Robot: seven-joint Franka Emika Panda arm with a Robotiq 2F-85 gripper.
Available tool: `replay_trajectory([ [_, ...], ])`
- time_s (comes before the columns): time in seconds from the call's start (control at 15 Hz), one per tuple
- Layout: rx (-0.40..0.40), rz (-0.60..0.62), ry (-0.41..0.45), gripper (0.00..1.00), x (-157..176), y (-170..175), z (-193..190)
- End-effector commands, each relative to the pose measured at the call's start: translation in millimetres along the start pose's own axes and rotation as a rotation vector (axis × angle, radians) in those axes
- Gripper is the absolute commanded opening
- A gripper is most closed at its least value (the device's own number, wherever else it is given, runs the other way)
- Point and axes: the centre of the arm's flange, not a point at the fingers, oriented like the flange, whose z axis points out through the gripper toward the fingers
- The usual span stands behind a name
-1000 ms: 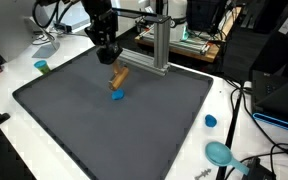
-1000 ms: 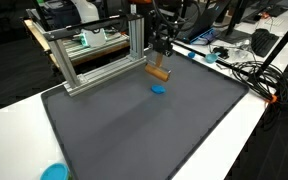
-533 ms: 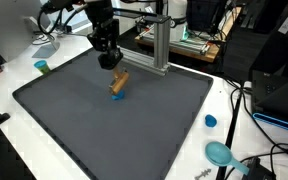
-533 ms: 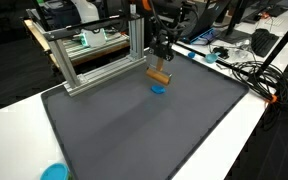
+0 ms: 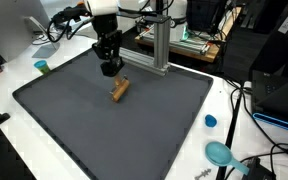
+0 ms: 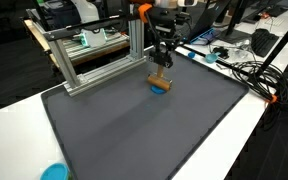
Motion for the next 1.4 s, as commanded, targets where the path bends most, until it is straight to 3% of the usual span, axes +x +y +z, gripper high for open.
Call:
replay_trajectory([
  [0.0, -0.013, 0.008, -0.016, 0.22, -0.4, -6.0, 5.3],
  [0.47, 0.000, 0.010, -0.017, 0.22, 2.0, -3.6, 17.6],
  [0.73, -0.006, 0.062, -0.082, 0.22, -16.8, 0.2, 20.3],
  [1.33, 0.049, 0.131, -0.133, 0.22, -35.1, -3.6, 41.7],
])
